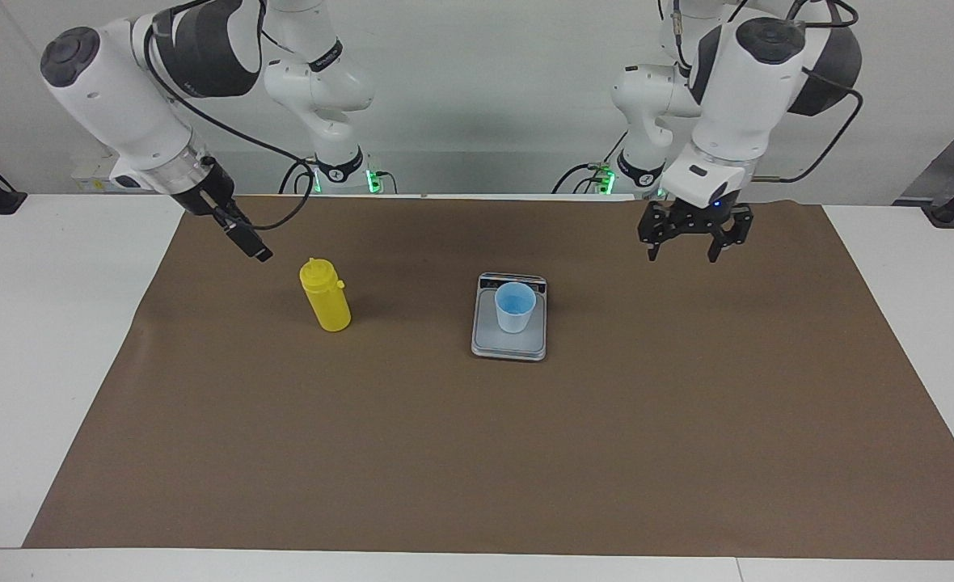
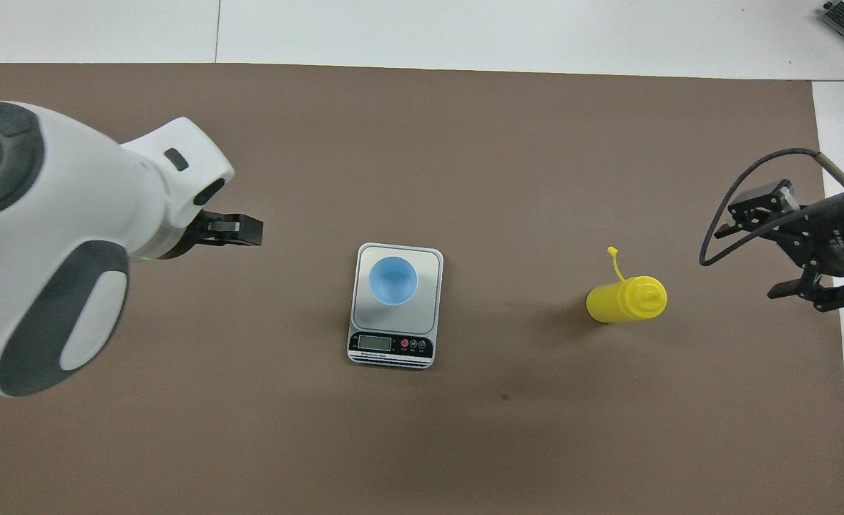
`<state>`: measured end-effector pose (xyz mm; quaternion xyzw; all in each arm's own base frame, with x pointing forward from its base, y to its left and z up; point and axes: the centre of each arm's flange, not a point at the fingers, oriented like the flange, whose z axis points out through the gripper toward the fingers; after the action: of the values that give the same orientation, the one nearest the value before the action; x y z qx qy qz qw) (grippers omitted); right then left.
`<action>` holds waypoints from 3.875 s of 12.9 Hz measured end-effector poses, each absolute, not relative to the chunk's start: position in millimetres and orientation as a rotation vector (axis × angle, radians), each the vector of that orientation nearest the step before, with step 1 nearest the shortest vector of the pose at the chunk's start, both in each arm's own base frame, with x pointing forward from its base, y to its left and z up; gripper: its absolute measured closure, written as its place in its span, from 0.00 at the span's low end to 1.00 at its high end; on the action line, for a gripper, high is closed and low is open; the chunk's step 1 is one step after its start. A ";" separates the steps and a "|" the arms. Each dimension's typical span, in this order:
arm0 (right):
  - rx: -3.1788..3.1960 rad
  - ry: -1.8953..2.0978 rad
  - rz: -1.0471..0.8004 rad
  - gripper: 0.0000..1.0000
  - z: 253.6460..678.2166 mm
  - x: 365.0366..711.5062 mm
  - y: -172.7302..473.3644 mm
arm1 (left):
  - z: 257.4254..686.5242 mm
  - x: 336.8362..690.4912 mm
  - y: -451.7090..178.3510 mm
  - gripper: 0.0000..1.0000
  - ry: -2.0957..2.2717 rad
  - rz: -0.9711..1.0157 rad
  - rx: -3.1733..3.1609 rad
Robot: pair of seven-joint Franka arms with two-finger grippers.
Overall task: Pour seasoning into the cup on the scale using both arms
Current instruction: 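Release the cup on the scale and withdraw the left gripper, then reach the right gripper to the yellow bottle and grasp it, then lift the yellow bottle with the right gripper toward the cup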
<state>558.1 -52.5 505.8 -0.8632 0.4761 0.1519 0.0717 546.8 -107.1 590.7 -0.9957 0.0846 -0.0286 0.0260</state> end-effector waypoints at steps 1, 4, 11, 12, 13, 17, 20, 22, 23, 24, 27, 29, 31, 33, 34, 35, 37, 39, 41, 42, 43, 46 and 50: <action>-2.545 1.458 0.524 0.00 488.6 560.1 -64.2 | 601.0 548.8 -89.5 0.00 0.268 -0.087 -3.076; -2.383 1.510 0.704 0.00 437.6 557.7 -85.3 | 631.8 547.8 -69.8 0.00 0.262 -0.103 -3.075; -2.078 1.605 0.833 0.00 343.9 547.5 -87.6 | 617.7 549.6 -54.5 0.00 0.204 -0.055 -3.135; -2.038 1.627 0.855 0.00 331.1 547.1 -86.6 | 618.3 549.3 -54.9 0.00 0.203 -0.053 -3.141; -1.989 1.656 0.874 0.00 318.5 547.1 -85.7 | 621.9 548.0 -53.9 0.00 0.200 -0.041 -3.144; -1.877 1.685 0.974 0.00 286.7 534.3 -75.1 | 635.4 546.2 -31.6 0.00 0.136 -0.024 -3.162; -1.839 1.683 1.008 0.00 282.5 532.5 -60.9 | 633.6 546.9 -33.4 0.00 0.141 -0.017 -3.162; -1.847 1.659 1.013 0.07 285.8 535.6 -44.4 | 632.5 547.3 -36.7 0.00 0.161 -0.013 -3.161; -1.850 1.648 1.006 0.15 290.1 538.4 -34.3 | 632.0 547.4 -37.3 0.00 0.169 -0.012 -3.161; -1.851 1.653 0.983 0.30 295.4 542.0 -25.5 | 631.7 547.6 -37.1 0.00 0.180 -0.011 -3.158; -1.853 1.741 0.891 0.38 317.2 554.9 10.2 | 631.2 547.8 -36.7 0.00 0.216 -0.010 -3.148; -1.886 1.816 0.774 0.38 340.2 564.2 56.0 | 631.2 547.9 -35.9 0.00 0.258 -0.010 -3.138; -1.941 1.897 0.588 0.40 365.5 572.0 108.3 | 631.2 548.0 -33.8 0.00 0.258 -0.010 -3.138; -1.986 1.940 0.403 0.48 387.8 577.2 160.3 | 631.2 548.1 -32.7 0.00 0.257 -0.010 -3.138; -2.030 1.929 0.324 0.48 394.9 576.5 181.5 | 631.2 548.1 -32.7 0.00 0.258 -0.010 -3.138; -2.077 1.905 0.240 0.48 399.9 576.0 198.8 | 631.2 548.1 -32.7 0.00 0.258 -0.010 -3.138; -2.183 1.841 0.065 0.48 405.2 577.1 222.1 | 631.2 548.1 -32.8 0.00 0.258 -0.010 -3.138; -2.331 1.749 -0.138 0.48 406.1 573.5 244.4 | 631.2 548.1 -32.7 0.00 0.258 -0.010 -3.138; -2.459 1.654 -0.306 0.48 405.4 570.2 254.5 | 631.2 548.1 -32.9 0.00 0.258 -0.010 -3.138; -2.524 1.593 -0.392 0.48 404.8 567.1 262.1 | 631.1 548.0 -33.0 0.00 0.259 -0.009 -3.138; -2.571 1.543 -0.477 0.48 403.9 563.7 270.7 | 630.8 548.0 -33.2 0.00 0.259 -0.008 -3.138; -2.623 1.440 -0.692 0.48 411.3 561.8 287.2 | 630.2 547.9 -33.7 0.00 0.261 -0.005 -3.138; -2.516 1.402 -0.978 0.48 426.2 561.0 321.1 | 629.9 547.8 -33.8 0.00 0.261 -0.003 -3.138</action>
<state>561.0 321.1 426.2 -0.8261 0.4603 -0.3212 0.0500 547.8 -33.8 629.9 -0.9966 0.0829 -0.0009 -0.0034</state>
